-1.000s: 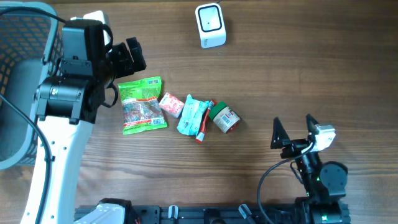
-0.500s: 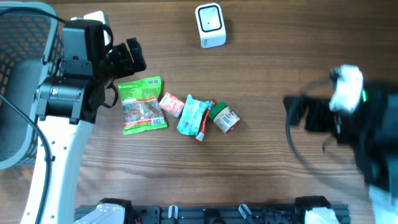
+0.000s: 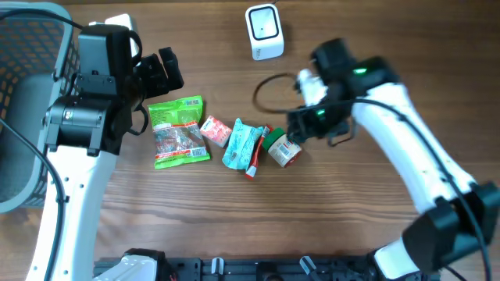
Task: Scan the item barcode
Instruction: 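Reach right gripper to the green-capped jar and grasp it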
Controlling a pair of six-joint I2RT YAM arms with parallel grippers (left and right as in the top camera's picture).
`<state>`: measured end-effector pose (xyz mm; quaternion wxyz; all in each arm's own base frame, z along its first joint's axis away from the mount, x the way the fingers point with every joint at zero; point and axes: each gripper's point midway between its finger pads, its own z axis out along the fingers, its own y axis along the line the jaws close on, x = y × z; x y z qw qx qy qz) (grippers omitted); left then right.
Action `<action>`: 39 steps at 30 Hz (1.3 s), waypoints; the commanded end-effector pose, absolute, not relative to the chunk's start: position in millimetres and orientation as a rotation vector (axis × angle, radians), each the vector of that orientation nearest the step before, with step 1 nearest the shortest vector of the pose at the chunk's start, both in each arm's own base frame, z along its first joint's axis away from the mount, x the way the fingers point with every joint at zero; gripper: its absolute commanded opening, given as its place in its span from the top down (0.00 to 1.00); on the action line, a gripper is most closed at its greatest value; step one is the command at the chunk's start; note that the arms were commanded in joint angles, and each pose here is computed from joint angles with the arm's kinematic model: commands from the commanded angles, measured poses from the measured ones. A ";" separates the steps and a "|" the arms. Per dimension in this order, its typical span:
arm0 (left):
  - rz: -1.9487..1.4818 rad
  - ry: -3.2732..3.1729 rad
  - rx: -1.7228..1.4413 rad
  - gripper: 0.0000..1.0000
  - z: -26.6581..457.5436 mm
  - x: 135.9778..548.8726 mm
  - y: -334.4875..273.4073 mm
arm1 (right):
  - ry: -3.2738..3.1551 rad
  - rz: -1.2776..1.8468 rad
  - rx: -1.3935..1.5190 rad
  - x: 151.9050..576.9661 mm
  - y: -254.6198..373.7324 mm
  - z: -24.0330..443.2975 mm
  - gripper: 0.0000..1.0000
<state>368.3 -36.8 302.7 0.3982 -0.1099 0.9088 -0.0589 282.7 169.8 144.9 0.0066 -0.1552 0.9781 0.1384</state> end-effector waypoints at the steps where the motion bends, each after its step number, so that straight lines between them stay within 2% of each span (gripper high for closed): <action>1: -0.135 2.293 -0.266 0.00 305.3 368.9 -36.0 | 3.076 0.052 -0.567 287.2 161.8 113.3 0.24; 9: -0.136 2.294 -0.266 0.00 305.3 368.9 -36.1 | 3.060 0.012 -0.609 300.6 187.1 79.3 0.22; 19: -0.136 2.294 -0.266 0.00 305.3 368.9 -36.1 | 3.052 0.016 -0.609 302.7 188.4 78.9 0.16; 39: -0.135 2.293 -0.266 0.00 305.3 368.9 -36.0 | 3.038 0.116 -0.622 304.0 201.3 78.9 0.14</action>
